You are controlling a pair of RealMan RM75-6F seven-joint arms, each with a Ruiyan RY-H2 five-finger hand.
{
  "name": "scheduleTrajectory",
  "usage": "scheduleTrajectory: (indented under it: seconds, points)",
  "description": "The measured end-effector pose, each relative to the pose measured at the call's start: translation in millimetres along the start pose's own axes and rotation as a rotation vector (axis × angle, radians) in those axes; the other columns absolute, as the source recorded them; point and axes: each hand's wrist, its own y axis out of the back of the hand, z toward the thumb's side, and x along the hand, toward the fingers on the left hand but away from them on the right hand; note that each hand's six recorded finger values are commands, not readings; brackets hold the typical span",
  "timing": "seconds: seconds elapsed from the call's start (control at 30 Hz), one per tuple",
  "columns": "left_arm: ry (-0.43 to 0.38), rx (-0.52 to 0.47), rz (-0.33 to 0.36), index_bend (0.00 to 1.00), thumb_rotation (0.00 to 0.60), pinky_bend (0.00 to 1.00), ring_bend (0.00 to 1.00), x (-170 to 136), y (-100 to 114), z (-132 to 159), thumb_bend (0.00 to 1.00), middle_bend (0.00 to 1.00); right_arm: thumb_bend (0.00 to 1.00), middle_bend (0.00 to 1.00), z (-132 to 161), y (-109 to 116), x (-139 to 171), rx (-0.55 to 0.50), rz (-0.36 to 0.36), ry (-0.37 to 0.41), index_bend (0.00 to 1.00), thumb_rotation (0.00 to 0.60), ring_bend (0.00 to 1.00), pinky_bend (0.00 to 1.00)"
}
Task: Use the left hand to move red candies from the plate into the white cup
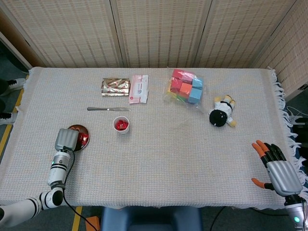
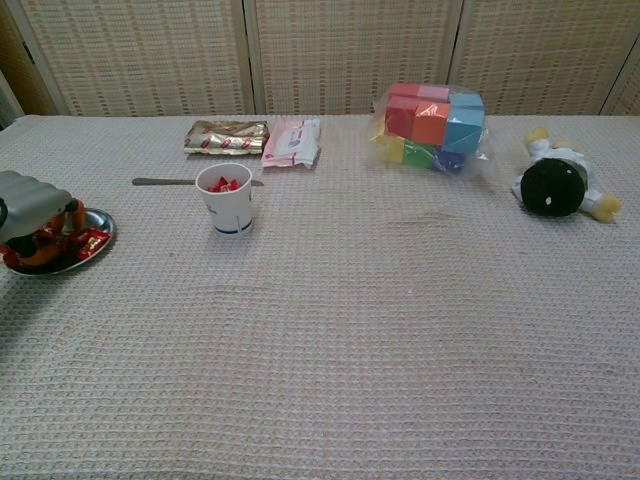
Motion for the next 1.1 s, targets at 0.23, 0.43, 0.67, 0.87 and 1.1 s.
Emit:
scheduleTrajectory:
  seconds: [0.23,0.43,0.67,0.87,1.1]
  points:
    - [-0.006,0.011,0.012,0.44,0.600,1.00,0.66,1,-2,3,0.43,0.48,0.05,0.00,0,-1,-1,0.002,0.004,-0.001,0.00,0.600,0.00,0.00]
    - [-0.005,0.010,0.052,0.57,0.600,1.00,0.68,0,1,4,0.44,0.57,0.05,0.00,0,0,-1,0.002,0.002,-0.002,0.00,0.600,0.00,0.00]
    - [-0.002,0.013,0.081,0.60,0.600,1.00,0.69,1,1,5,0.44,0.62,0.05,0.00,0,0,-1,0.003,0.002,-0.004,0.00,0.600,0.00,0.00]
    - [0.001,-0.005,0.102,0.65,0.600,1.00,0.70,0,4,3,0.47,0.66,0.05,0.00,0,-1,-1,0.003,0.001,-0.003,0.00,0.600,0.00,0.00]
    - [-0.013,-0.072,0.158,0.66,0.600,1.00,0.70,-7,25,3,0.48,0.68,0.05,0.00,0,0,-1,0.001,0.002,-0.003,0.00,0.600,0.00,0.00]
